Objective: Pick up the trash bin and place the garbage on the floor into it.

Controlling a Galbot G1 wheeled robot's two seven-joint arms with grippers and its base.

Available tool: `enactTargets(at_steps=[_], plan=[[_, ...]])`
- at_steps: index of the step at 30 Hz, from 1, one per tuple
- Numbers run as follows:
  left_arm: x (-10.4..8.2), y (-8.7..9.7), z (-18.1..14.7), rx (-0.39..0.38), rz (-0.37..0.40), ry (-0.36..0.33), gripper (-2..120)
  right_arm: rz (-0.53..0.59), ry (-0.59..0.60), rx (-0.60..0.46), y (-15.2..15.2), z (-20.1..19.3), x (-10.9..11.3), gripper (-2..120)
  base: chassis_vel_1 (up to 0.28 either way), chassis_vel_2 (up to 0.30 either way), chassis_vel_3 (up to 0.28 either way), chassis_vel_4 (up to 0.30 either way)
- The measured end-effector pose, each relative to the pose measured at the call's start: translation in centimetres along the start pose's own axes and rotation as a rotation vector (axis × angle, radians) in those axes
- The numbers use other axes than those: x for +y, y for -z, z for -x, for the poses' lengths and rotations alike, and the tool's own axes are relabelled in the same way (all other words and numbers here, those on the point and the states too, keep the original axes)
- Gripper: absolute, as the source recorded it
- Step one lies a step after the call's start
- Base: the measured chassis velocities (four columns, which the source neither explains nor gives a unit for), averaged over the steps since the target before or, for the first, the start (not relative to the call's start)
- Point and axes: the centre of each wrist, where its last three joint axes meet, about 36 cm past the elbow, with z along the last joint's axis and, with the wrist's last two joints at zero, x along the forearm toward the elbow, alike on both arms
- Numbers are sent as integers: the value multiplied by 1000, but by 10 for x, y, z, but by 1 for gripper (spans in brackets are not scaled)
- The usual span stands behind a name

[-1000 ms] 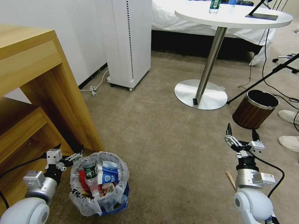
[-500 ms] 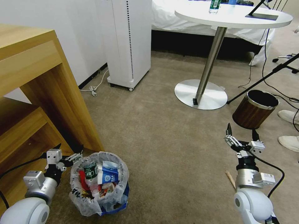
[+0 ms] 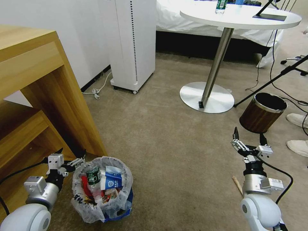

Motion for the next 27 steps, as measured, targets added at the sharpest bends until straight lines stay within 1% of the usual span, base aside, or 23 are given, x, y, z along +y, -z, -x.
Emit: enactTargets(at_steps=[27], plan=[[0, 0, 0, 0, 0, 0, 100, 0, 0, 0, 0, 0, 0, 100, 0, 0, 0, 0]])
